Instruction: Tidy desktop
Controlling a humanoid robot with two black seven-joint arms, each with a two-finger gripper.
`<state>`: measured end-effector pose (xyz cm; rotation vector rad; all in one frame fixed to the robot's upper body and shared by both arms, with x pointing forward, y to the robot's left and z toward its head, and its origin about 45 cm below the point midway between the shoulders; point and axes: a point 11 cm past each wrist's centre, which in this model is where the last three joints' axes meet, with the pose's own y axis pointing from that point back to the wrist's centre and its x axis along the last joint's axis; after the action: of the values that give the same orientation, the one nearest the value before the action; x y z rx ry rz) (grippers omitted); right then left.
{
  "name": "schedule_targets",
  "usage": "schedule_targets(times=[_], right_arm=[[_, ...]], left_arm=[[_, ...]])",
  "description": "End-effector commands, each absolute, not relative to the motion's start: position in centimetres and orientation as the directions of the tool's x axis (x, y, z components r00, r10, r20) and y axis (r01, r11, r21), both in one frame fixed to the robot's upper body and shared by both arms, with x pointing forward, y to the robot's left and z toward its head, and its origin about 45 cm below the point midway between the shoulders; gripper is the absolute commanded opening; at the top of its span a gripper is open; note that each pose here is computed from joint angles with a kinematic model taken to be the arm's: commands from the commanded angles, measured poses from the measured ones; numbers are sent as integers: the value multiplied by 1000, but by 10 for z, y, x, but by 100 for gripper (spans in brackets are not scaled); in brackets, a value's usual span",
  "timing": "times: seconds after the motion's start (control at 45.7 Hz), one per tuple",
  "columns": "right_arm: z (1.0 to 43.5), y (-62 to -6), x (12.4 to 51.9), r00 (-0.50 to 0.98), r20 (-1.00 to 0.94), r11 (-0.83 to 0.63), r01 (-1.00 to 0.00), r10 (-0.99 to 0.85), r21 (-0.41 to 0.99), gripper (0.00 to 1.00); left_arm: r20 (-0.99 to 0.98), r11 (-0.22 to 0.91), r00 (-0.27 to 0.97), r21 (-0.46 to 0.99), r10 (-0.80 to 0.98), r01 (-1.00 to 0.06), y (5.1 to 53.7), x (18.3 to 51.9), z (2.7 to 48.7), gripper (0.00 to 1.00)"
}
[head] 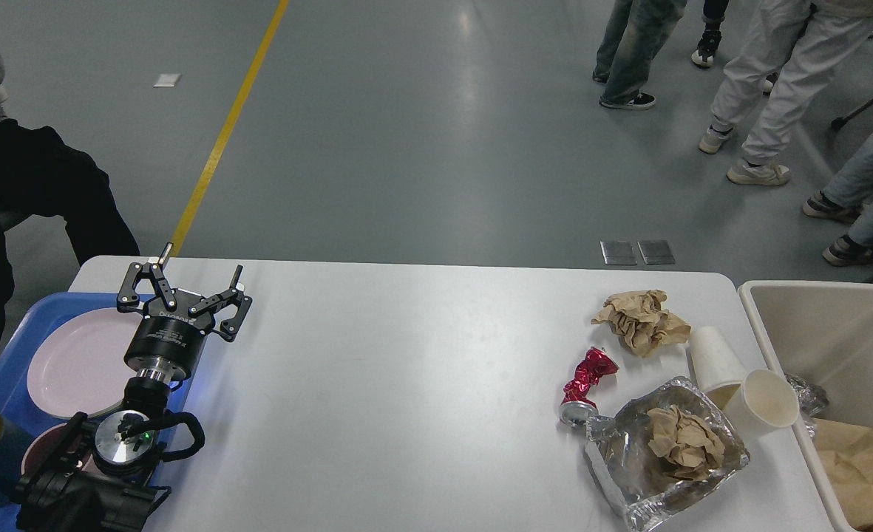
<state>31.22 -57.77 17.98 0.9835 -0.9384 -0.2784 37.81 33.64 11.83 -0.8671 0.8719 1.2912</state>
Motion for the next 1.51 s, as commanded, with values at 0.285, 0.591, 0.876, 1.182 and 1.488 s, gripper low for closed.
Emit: schedule_targets(times=[0.285,0.591,0.876,1.182,1.488], right_arm=[[340,-384,384,921,177,215,-106,-347,971,100],[391,-261,326,985,57,29,-53,-162,998,100],[384,-258,321,982,76,23,-74,-173,997,100],[342,-319,321,938,92,106,-59,-333,993,100],[237,-435,311,798,172,219,-51,-578,974,97]], left_arm=[[-904,79,76,-47,420,-996,336,378,118,97],[-904,79,76,-47,420,-996,336,378,118,97],[-904,78,74,-45,422,-996,337,378,118,97],[-905,78,75,-47,420,-996,337,378,118,97],[-904,79,76,-47,420,-996,336,378,118,97]])
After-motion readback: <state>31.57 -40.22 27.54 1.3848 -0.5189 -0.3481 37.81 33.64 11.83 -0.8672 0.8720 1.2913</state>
